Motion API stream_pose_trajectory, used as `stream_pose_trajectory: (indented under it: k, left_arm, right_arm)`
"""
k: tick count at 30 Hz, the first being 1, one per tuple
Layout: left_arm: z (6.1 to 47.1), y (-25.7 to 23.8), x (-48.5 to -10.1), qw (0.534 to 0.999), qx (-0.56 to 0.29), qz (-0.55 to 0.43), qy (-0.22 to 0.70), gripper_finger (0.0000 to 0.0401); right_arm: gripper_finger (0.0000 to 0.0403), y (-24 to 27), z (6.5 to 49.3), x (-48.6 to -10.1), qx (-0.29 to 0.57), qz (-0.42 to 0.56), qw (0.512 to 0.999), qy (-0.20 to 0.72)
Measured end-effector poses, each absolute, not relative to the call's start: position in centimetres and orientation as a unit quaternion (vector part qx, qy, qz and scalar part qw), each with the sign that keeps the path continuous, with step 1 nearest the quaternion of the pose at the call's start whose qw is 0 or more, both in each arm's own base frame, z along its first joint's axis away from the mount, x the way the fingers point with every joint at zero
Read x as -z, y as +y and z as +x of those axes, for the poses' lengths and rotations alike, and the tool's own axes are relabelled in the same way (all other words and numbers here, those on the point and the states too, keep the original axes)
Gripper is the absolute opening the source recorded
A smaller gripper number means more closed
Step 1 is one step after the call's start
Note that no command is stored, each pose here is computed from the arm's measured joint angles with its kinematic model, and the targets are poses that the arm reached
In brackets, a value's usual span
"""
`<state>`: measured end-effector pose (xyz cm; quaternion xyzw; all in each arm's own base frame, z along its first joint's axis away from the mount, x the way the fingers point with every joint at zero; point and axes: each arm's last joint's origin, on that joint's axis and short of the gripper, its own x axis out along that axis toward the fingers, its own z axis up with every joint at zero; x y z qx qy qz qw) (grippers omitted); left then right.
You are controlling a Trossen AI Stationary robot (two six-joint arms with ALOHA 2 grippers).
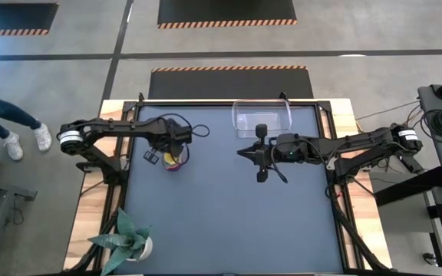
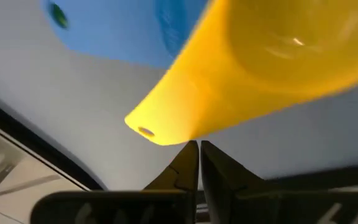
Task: Nest measuring cups in basket
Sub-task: Stack the yellow measuring cup on top of the blue measuring cup
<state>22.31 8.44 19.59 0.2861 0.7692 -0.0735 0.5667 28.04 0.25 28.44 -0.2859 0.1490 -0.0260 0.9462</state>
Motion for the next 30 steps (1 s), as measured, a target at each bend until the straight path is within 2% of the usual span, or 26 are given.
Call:
stream_pose_trajectory:
  k: [15,21,30]
  left_arm:
    - [22.7,8.8,-21.3,0.599,0.029,0.271,0.753,0.0]
    - [22.0,9.4,-21.0,0.614,0.032,0.231,0.755,0.0]
    - [22.3,9.8,-20.9,0.629,0.022,0.227,0.743,0.0]
  right_arm:
    - [0.0009,0.3,28.0,-28.4,0.025,-0.286,0.946,0.151]
    - [0.0009,0.3,28.0,-28.4,0.025,-0.286,0.946,0.152]
    - [0.0009,0.3,28.0,-28.4,0.025,-0.286,0.946,0.152]
